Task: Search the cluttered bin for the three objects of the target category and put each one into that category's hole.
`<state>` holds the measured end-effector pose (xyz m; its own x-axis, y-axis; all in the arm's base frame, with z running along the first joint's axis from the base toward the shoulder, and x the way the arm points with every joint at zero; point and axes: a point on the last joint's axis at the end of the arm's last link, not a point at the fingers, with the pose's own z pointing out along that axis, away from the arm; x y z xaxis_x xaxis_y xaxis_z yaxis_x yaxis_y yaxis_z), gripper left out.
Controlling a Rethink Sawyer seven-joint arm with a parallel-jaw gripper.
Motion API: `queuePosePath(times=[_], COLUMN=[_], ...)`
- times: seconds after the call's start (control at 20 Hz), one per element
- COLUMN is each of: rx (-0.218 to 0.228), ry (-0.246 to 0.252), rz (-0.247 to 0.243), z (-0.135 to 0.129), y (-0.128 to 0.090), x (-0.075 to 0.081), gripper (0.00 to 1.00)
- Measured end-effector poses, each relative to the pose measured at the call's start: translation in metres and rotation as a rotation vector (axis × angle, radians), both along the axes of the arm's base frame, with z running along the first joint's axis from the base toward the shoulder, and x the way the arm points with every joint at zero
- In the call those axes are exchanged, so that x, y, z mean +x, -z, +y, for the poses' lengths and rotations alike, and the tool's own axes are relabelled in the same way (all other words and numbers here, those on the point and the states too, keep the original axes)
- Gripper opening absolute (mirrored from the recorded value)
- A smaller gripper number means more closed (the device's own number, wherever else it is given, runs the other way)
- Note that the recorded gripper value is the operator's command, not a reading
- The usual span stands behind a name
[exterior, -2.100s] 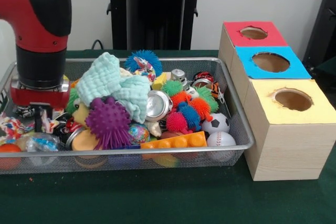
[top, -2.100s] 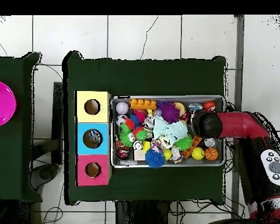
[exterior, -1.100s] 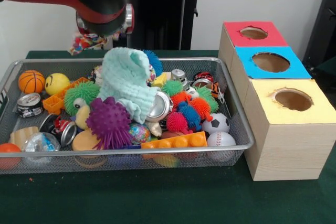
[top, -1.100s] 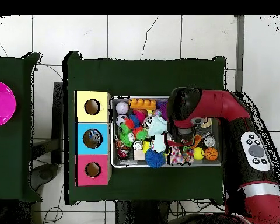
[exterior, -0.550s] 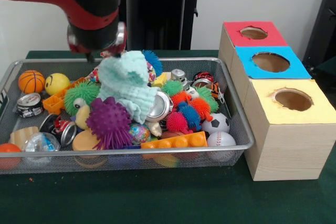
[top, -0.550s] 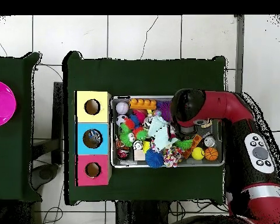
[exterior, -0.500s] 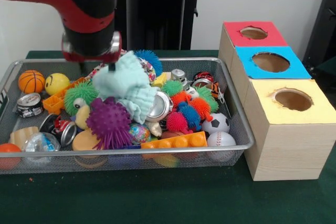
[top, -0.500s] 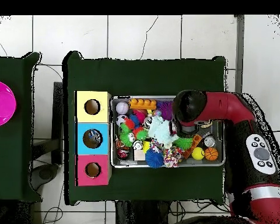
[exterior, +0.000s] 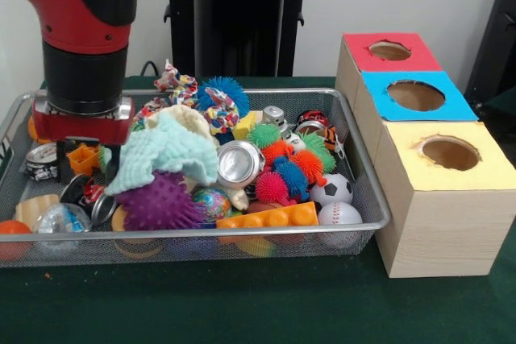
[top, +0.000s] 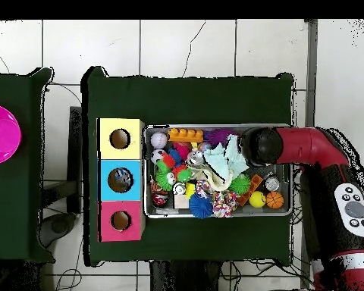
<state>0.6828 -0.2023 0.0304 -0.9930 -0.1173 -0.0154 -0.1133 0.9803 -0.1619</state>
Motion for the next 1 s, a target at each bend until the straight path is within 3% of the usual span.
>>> queuePosePath(times=[0.25, 0.5, 0.8, 1.0], rx=[-0.043, -0.048, -0.044, -0.044], ry=[-0.026, -0.026, -0.018, -0.008], rz=[-0.010, -0.022, -0.112, -0.220], z=[-0.010, -0.014, -0.030, -0.049], y=[-0.004, -0.005, -0.005, -0.004], x=[0.002, 0.005, 0.012, 0.018], gripper=[1.00, 1.00, 1.00, 1.00])
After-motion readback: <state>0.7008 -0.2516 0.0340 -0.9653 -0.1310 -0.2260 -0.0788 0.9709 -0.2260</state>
